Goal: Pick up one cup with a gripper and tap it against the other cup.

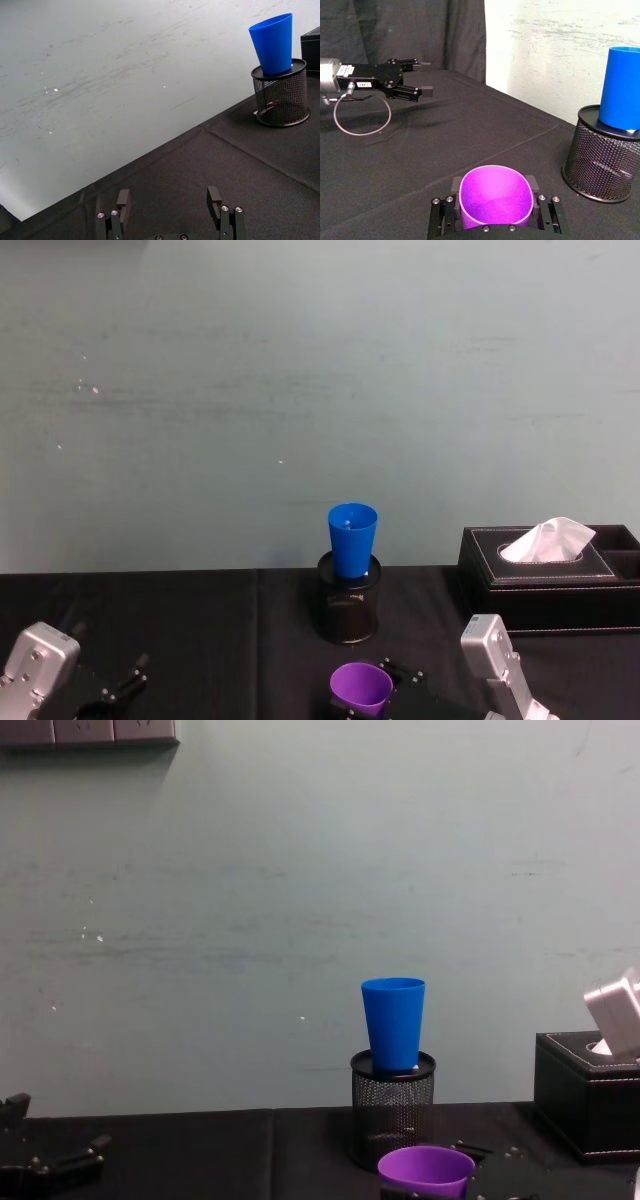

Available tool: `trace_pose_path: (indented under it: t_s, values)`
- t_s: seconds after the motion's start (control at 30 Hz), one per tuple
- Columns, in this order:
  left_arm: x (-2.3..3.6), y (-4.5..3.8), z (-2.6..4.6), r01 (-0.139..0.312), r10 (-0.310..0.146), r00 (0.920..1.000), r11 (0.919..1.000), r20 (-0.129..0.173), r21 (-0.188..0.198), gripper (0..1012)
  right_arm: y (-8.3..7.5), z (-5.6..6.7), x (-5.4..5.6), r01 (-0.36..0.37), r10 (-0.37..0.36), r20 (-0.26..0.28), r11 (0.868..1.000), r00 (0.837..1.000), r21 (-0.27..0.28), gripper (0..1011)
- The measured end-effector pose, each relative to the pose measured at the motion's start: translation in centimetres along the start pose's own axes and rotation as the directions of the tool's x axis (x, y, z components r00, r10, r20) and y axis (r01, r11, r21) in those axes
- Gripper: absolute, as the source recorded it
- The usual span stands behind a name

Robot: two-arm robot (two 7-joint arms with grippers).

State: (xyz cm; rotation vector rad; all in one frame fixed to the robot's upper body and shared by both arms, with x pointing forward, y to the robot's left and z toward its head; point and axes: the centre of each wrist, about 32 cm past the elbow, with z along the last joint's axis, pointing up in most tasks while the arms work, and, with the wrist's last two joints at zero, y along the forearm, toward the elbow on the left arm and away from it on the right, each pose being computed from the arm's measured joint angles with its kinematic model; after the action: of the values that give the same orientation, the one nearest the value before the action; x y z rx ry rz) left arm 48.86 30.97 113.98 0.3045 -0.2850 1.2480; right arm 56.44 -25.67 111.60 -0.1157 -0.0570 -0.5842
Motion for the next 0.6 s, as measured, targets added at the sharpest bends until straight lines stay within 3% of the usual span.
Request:
trace_pose_path:
  t_s: [0.43, 0.6]
  values:
    - [0.0, 0.0, 0.0, 0.0, 0.0, 1.0, 1.0, 0.0, 0.0, 1000, -0.02, 0.01, -0.01, 0.0, 0.0, 0.001, 1.0, 1.0, 0.0, 755]
    - [0.0, 0.0, 0.0, 0.0, 0.0, 1.0, 1.0, 0.0, 0.0, 1000, -0.28, 0.64, -0.04, 0.013, -0.013, 0.006, 1.0, 1.0, 0.012, 755]
